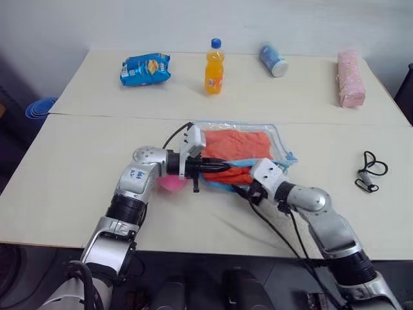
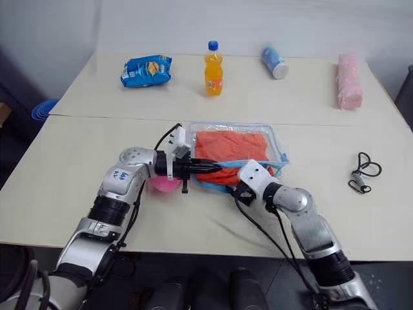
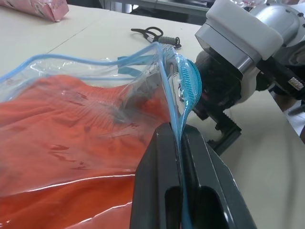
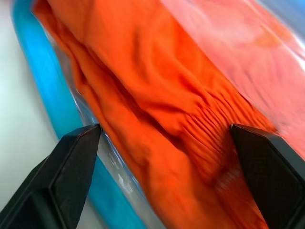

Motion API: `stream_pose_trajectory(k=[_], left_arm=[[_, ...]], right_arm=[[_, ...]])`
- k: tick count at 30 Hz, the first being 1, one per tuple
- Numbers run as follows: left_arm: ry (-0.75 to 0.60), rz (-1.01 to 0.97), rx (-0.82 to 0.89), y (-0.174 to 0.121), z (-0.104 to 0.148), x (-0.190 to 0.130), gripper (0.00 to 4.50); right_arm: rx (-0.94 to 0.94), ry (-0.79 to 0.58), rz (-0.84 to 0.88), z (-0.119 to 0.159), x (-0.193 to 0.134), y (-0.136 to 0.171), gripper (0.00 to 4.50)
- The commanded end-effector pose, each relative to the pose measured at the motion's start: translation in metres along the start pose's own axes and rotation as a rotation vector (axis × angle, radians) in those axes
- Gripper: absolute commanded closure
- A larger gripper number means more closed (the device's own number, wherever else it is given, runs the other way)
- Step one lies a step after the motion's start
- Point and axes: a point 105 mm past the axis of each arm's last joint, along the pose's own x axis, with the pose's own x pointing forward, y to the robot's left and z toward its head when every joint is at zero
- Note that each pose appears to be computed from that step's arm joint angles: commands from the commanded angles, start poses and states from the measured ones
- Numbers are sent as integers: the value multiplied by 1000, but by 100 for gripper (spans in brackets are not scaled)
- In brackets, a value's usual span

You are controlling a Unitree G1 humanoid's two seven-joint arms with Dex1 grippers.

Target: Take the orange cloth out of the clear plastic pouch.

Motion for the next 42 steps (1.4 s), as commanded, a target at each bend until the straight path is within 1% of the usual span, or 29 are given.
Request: stream_pose_trajectory(k=[1,3,6,10,12,15,17,18,23,26,28,30,32,34,36,39,42], left_arm=[[-31,-25,33,-7,10,3,449],[-28,-23,27,-7,8,3,449],[-26,-21,23,-8,7,3,450],[-32,-14,16,-7,8,4,450],[-34,-9,10,-6,8,4,450],[-33,-2,5,-4,8,4,450],[-32,1,4,-4,8,4,450],[-32,2,2,-4,8,3,450],[-29,11,-3,-3,7,3,450],[-24,19,-8,-2,6,2,450],[-21,26,-12,-1,5,2,450],[-16,45,-18,2,3,1,450],[-15,68,-27,6,3,0,450],[-19,88,-43,9,3,-1,450],[-19,100,-52,11,3,-2,450],[-21,108,-64,12,2,-2,450],[-16,121,-76,14,0,-3,450]], right_arm=[[6,-16,-35,5,1,-4,0],[26,-26,-67,7,3,-11,0],[28,-33,-83,9,5,-17,62],[3,-18,-77,8,6,-18,200],[31,-30,-82,8,5,-17,267],[61,-68,-52,15,5,-12,362],[100,-103,-26,22,2,-8,434],[110,-122,-19,25,0,-7,446],[186,-155,20,25,-12,-4,446],[223,-250,98,37,-23,3,446],[202,-311,156,46,-33,8,446],[148,-339,208,49,-45,13,446],[70,-331,312,48,-61,25,446],[1,-289,401,43,-78,35,446],[-32,-251,441,37,-91,39,446],[-33,-207,469,30,-110,41,446],[-10,-172,435,26,-131,32,446]])
